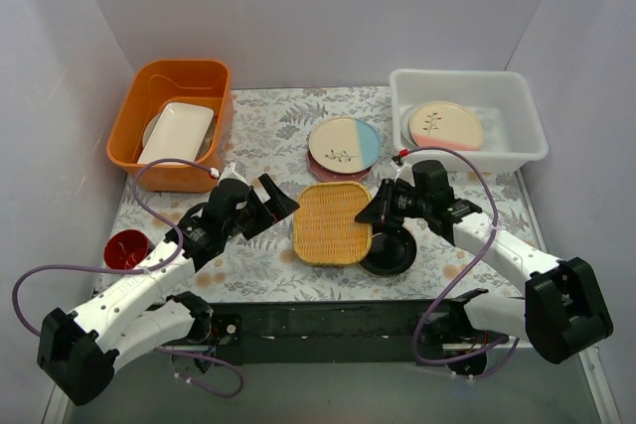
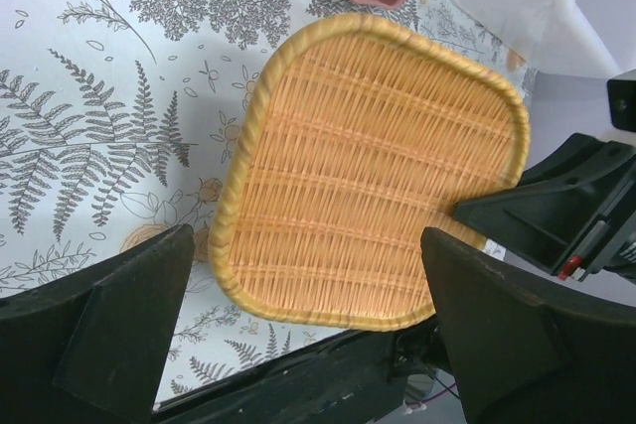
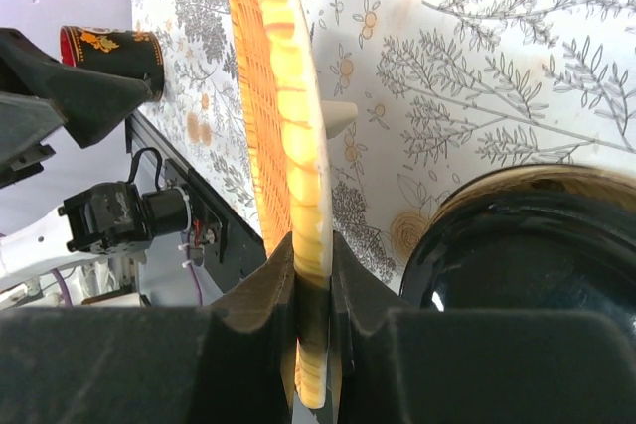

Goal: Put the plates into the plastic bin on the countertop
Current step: Pick up the plate at the center of the board, then place the plate in the plastic bin.

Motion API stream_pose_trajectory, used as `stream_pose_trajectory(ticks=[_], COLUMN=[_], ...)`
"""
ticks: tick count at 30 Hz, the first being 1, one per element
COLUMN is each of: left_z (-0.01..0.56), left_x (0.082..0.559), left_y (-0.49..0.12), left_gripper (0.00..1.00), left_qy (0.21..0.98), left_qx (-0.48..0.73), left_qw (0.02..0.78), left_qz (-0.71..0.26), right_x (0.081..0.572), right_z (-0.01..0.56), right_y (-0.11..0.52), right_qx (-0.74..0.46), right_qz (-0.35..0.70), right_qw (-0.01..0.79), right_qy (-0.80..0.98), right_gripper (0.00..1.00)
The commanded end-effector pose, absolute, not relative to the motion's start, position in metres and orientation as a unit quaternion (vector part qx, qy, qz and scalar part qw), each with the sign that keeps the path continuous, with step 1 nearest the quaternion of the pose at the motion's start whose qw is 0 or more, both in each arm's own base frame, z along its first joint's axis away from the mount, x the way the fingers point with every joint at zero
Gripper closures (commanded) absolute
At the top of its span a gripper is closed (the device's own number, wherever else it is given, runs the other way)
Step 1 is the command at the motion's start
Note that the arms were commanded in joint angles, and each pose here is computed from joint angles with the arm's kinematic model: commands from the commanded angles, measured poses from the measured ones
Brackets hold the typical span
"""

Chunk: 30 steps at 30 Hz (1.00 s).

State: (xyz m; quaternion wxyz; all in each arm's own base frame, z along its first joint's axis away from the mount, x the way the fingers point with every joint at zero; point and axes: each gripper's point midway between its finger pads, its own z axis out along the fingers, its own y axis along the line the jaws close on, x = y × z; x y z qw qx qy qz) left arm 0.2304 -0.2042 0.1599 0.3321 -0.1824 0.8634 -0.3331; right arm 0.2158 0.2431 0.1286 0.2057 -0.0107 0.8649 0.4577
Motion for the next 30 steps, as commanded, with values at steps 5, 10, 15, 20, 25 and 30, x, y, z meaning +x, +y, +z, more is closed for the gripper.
stream_pose_trajectory(ticks=[5, 10, 15, 20, 25, 30], left_z=[0.169, 0.167, 0.164, 0.153, 0.15, 0.148], left_x=[0.228, 0.225, 0.219, 0.217, 0.216, 0.216], left_y=[-0.2, -0.198, -0.202, -0.207, -0.214, -0.218], left_gripper=[0.02, 0.02, 0.02, 0.02, 0.02, 0.02], left_qy=[0.86, 0.859, 0.854, 0.86, 0.861, 0.863], left_qx=[-0.182, -0.184, -0.188, -0.19, -0.177, -0.175], left_qw=[0.34, 0.341, 0.329, 0.311, 0.303, 0.294], left_qz=[-0.333, -0.334, -0.356, -0.358, -0.367, -0.371], right_x=[0.277, 0.318, 0.357, 0.396, 0.422, 0.449], right_z=[0.189, 0.217, 0.234, 0.249, 0.252, 0.254], right_y=[0.244, 0.234, 0.208, 0.178, 0.146, 0.108], right_qx=[-0.027, -0.025, -0.014, 0.009, 0.044, 0.1], right_qz=[0.477, 0.474, 0.459, 0.457, 0.446, 0.439], right_qw=[0.285, 0.318, 0.336, 0.358, 0.378, 0.402], right_qy=[0.831, 0.821, 0.823, 0.814, 0.81, 0.797], right_gripper=[0.99, 0.99, 0.99, 0.99, 0.99, 0.99])
